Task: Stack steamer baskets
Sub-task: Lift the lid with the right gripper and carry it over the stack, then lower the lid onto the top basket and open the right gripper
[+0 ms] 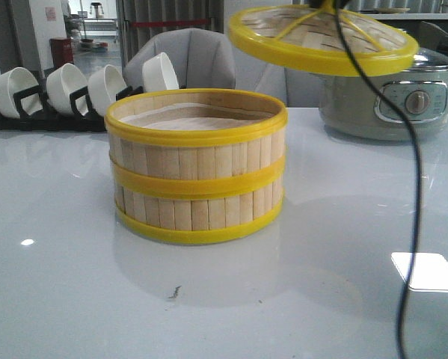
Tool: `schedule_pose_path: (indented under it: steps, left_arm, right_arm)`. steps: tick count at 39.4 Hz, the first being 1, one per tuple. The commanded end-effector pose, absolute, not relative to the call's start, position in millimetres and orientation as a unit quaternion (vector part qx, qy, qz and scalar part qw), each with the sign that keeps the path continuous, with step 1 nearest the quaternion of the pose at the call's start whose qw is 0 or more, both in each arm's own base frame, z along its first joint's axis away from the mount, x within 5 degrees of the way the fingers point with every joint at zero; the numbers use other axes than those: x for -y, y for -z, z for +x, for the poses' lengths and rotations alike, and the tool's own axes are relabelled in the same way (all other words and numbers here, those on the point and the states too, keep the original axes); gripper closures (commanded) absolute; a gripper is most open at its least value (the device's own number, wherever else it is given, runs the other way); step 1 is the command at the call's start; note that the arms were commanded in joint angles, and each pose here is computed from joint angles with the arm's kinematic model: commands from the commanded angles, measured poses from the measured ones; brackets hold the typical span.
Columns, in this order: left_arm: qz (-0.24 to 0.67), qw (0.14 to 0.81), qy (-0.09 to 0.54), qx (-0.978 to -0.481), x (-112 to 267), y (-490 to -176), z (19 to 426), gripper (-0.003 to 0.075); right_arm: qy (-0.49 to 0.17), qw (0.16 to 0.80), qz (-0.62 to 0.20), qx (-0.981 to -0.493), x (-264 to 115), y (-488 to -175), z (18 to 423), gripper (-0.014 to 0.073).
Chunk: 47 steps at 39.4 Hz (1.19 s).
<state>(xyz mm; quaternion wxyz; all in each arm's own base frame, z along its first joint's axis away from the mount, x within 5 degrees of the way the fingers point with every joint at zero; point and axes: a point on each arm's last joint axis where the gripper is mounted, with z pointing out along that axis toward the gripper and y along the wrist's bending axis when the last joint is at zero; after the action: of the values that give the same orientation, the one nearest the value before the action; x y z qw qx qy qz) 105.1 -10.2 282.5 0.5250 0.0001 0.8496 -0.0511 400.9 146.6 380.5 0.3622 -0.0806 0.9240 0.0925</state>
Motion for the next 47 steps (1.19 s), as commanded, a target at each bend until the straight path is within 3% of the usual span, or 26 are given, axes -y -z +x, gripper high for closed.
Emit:
schedule_pose_path:
  steps: [1, 15, 42, 45, 47]
  left_arm:
    - [0.0, 0.573, 0.06, -0.817, 11, -300, 109, 0.0635]
    - [0.0, 0.573, 0.06, -0.817, 11, -300, 109, 0.0635]
    - [0.0, 0.573, 0.06, -0.817, 11, -300, 109, 0.0635]
    - [0.0, 0.573, 0.06, -0.817, 11, -300, 109, 0.0635]
    - [0.0, 0.573, 0.06, -0.817, 11, -300, 109, 0.0635]
  right_arm:
    - [-0.118, 0.417, -0.108, -0.895, -169, -413, 392, 0.0539]
    - [-0.135, 0.367, -0.173, -0.904, -245, -378, 401, 0.0539]
    - [-0.136, 0.353, -0.188, -0.907, -262, -361, 402, 0.0536]
    - [-0.135, 0.351, -0.188, -0.907, -262, -360, 402, 0.0505]
    - [-0.134, 0.35, -0.188, -0.908, -262, -360, 402, 0.0439]
